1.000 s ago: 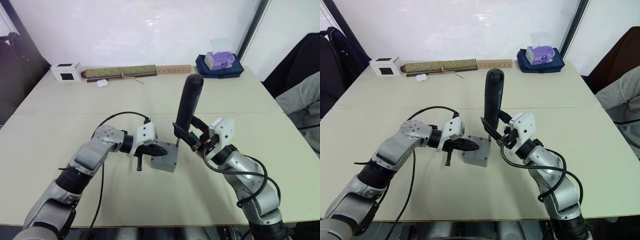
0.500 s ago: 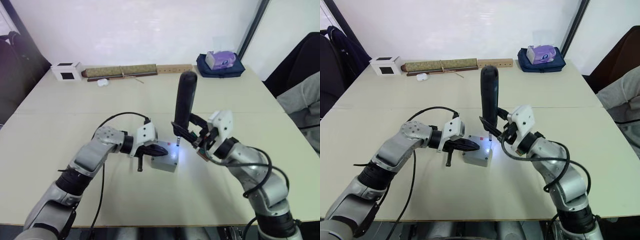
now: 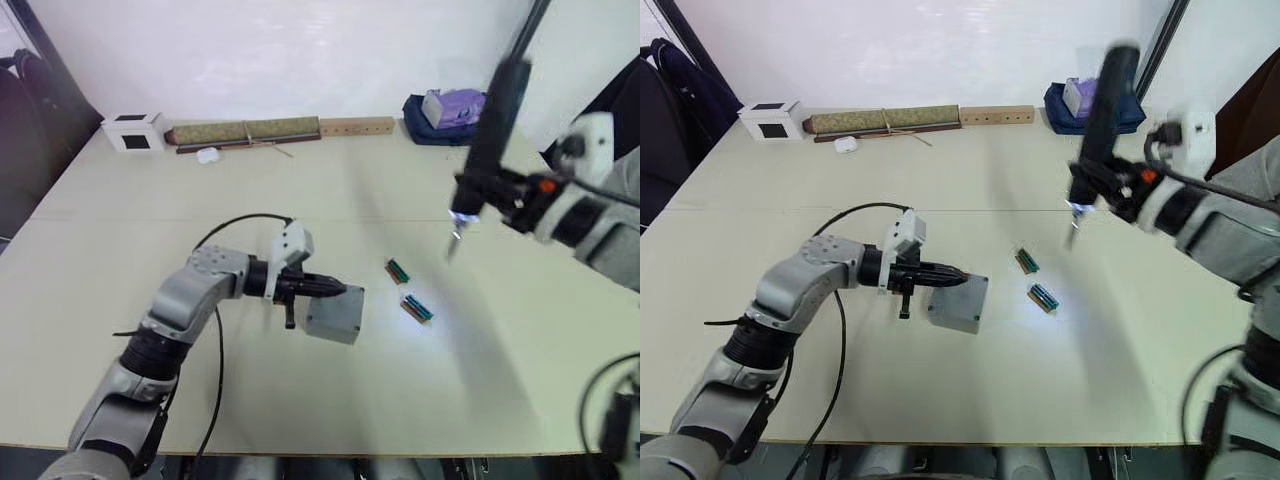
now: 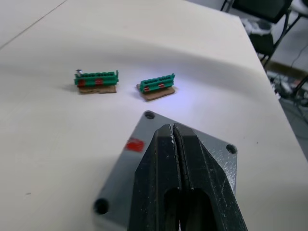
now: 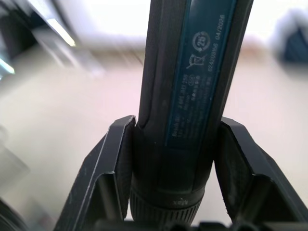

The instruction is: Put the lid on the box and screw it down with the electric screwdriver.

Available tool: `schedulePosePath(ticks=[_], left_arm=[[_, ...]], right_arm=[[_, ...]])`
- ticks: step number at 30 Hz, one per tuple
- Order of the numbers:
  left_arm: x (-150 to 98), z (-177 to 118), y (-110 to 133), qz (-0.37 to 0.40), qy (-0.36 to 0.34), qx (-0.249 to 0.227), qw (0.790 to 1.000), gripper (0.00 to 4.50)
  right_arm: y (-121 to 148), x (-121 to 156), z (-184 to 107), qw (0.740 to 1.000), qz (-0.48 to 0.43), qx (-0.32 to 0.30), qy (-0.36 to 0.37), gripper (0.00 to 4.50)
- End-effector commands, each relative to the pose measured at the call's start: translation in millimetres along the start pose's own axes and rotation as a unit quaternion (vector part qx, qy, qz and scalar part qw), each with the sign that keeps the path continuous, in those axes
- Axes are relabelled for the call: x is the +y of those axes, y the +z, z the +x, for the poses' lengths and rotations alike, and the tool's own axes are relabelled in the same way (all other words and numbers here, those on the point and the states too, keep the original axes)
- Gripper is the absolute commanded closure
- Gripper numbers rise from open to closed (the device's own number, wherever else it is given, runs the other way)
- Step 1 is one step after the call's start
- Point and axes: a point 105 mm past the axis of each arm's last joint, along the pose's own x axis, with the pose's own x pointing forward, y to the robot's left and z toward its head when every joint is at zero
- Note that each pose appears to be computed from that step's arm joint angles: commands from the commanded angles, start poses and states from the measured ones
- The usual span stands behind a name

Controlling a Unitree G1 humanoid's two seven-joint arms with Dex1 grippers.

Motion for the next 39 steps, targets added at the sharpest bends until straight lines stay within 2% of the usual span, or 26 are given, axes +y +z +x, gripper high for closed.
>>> schedulePosePath(ticks=[1,3,7,12,18,19,21,22,23,24,26,31,33,36,37,39], left_arm=[[-11.7,1.9,20.4,0.056,-0.040,-0.008,0.998,4.50],[-13.8,5.5,21.9,0.068,-0.046,-0.012,0.997,4.50],[-20.4,19.3,6.1,0.092,-0.045,-0.010,0.995,4.50],[-21.0,22.8,0.3,0.087,-0.036,-0.017,0.995,4.50],[-19.4,23.2,2.4,0.090,-0.023,-0.022,0.995,4.50],[-19.0,22.3,2.5,0.089,-0.019,-0.022,0.996,4.50],[-16.2,18.7,2.2,0.080,-0.009,-0.028,0.996,4.50],[-15.6,18.0,2.3,0.078,-0.006,-0.029,0.996,4.50],[-12.8,15.4,2.9,0.070,0.000,-0.034,0.997,4.50],[-8.2,10.7,3.1,0.063,0.008,-0.037,0.997,4.50],[-0.1,2.5,3.2,0.055,0.022,-0.039,0.997,4.50],[20.4,-14.1,7.0,0.052,0.061,-0.041,0.996,4.50],[32.5,-24.0,10.3,0.054,0.088,-0.039,0.994,4.50],[38.5,-30.5,10.5,0.054,0.100,-0.036,0.993,4.50],[42.9,-36.1,9.4,0.053,0.110,-0.031,0.992,4.50],[54.7,-50.4,2.6,0.048,0.140,-0.009,0.989,4.50]], right_arm=[[-51.4,-19.3,-21.9,0.983,0.033,0.181,-0.016,2.68],[-59.5,-23.0,-25.3,0.980,0.052,0.194,-0.010,2.68],[-75.7,-54.0,-21.5,0.972,0.074,0.215,-0.065,2.68],[-89.2,-67.7,-18.4,0.963,0.053,0.250,-0.080,2.68],[-91.6,-79.8,-15.7,0.959,0.040,0.266,-0.090,2.68],[-92.0,-81.5,-16.0,0.958,0.035,0.269,-0.091,2.18],[-93.5,-85.9,-17.5,0.956,0.019,0.277,-0.099,1.61],[-93.8,-87.2,-17.9,0.955,0.015,0.279,-0.101,1.16],[-93.7,-87.0,-17.7,0.955,0.014,0.280,-0.099,0.96],[-92.4,-87.0,-17.7,0.955,0.011,0.279,-0.099,0.49],[-89.0,-86.6,-17.3,0.956,0.008,0.277,-0.100,0.06],[-65.1,-86.7,-16.5,0.967,-0.015,0.235,-0.097,0.06],[-46.5,-85.8,-18.9,0.972,-0.033,0.210,-0.098,0.06],[-34.8,-84.5,-20.1,0.975,-0.051,0.194,-0.098,0.06],[-20.4,-78.7,-20.5,0.979,-0.060,0.171,-0.088,0.06],[15.2,-37.9,-20.0,0.987,-0.123,0.101,0.005,0.06]])
